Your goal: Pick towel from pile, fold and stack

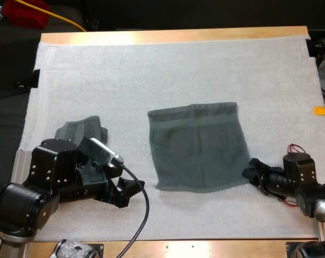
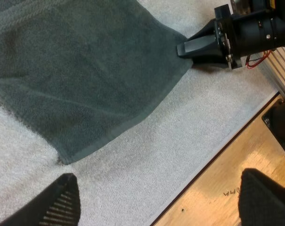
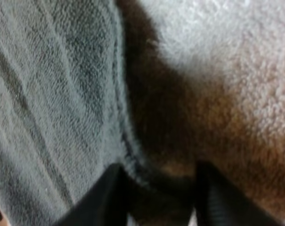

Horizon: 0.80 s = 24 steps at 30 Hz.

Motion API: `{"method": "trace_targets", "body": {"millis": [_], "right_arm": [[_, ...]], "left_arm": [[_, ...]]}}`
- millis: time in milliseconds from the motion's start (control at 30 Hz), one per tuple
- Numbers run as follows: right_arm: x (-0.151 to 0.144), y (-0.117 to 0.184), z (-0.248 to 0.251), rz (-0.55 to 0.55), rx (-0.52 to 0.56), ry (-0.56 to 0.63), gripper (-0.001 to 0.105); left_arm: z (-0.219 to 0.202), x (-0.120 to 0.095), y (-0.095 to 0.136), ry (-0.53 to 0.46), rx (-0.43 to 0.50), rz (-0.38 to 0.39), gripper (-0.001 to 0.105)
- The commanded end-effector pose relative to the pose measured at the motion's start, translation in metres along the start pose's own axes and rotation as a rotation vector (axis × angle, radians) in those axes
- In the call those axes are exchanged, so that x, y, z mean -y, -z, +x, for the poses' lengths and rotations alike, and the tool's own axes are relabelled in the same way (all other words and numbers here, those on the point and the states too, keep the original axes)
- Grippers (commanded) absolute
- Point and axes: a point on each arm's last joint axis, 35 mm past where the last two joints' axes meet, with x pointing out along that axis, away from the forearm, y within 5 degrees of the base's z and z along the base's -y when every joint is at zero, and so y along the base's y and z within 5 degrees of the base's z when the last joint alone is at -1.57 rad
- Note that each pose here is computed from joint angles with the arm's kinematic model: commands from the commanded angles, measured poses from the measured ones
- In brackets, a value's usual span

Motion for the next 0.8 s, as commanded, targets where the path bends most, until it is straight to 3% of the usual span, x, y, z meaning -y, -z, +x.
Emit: {"method": "trace_targets", "body": {"millis": [0,133,500,767], "right_arm": [[0.001,0.001,0.001,0.006,-0.007,0.006,0.016],[0.001,0.001,0.001,0.005,-0.006,0.005,0.002],[0.001,0.005,-0.005,-0.013,-0.016,0.026,0.002],[0.002,0.010,-0.013,-0.051,-0.019,0.067,0.002]], "left_arm": [[-0.002,0.002,0.000,0.016,0.006,0.011,0.067],[-0.002,0.002,0.000,0.016,0.006,0.011,0.067],[0.006,-0.004,0.004,0.011,-0.020,-0.006,0.067],[0.039,-0.029,0.019,-0.008,-0.094,-0.146,0.067]]}}
